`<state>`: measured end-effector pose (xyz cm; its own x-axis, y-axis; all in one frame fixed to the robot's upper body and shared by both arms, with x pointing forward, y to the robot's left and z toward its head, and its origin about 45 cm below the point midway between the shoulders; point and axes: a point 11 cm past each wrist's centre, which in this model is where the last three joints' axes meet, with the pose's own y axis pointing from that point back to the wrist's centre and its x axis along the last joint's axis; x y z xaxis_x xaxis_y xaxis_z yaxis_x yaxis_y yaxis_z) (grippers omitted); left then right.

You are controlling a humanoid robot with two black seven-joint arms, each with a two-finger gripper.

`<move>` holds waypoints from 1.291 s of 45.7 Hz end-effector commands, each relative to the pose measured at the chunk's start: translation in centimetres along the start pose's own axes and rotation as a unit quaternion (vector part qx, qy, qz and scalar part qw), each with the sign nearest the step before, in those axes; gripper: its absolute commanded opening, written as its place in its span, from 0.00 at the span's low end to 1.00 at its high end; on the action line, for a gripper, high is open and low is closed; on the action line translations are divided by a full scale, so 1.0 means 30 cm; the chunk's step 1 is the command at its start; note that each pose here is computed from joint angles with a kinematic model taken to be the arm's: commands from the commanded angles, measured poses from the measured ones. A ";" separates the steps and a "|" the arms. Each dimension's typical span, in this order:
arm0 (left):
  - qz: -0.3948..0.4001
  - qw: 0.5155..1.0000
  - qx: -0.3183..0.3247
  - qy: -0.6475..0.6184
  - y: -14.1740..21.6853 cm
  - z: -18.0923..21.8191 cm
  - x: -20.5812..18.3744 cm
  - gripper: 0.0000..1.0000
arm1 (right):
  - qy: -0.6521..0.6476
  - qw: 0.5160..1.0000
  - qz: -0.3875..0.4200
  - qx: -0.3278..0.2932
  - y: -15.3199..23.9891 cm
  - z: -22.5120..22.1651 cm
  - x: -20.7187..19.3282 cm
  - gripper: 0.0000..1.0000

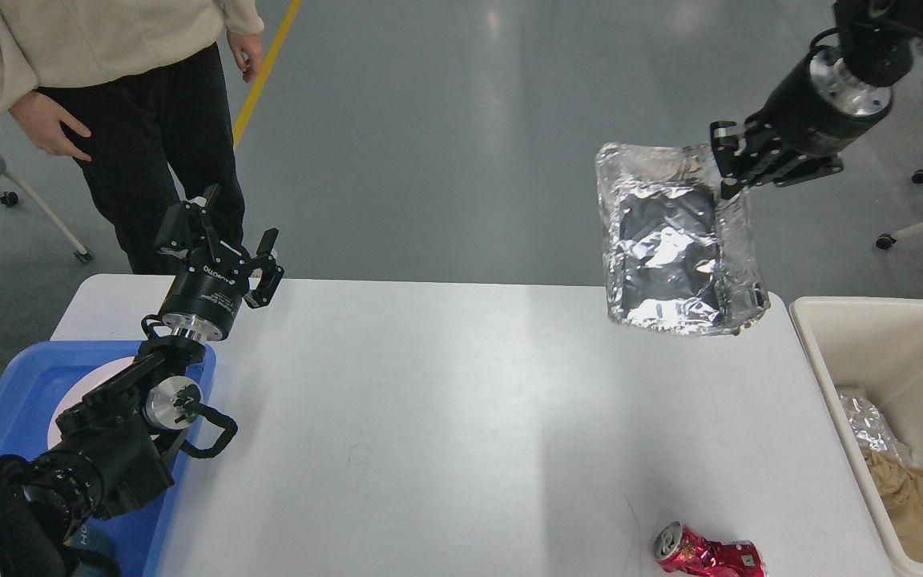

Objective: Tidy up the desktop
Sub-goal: 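Lift the silver foil and drop it into the cream bin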

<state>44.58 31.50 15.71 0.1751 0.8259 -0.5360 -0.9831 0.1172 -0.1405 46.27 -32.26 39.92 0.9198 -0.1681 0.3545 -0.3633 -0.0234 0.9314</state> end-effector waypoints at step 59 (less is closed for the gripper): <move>0.000 1.000 0.000 0.000 0.000 0.000 0.000 0.97 | -0.275 0.895 0.253 -0.244 -0.415 1.191 -0.544 0.04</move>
<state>44.57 31.50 15.71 0.1752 0.8260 -0.5358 -0.9831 0.1174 -0.1405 31.60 -64.20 20.63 0.3777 -0.4894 0.7860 -0.5055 0.6022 0.6179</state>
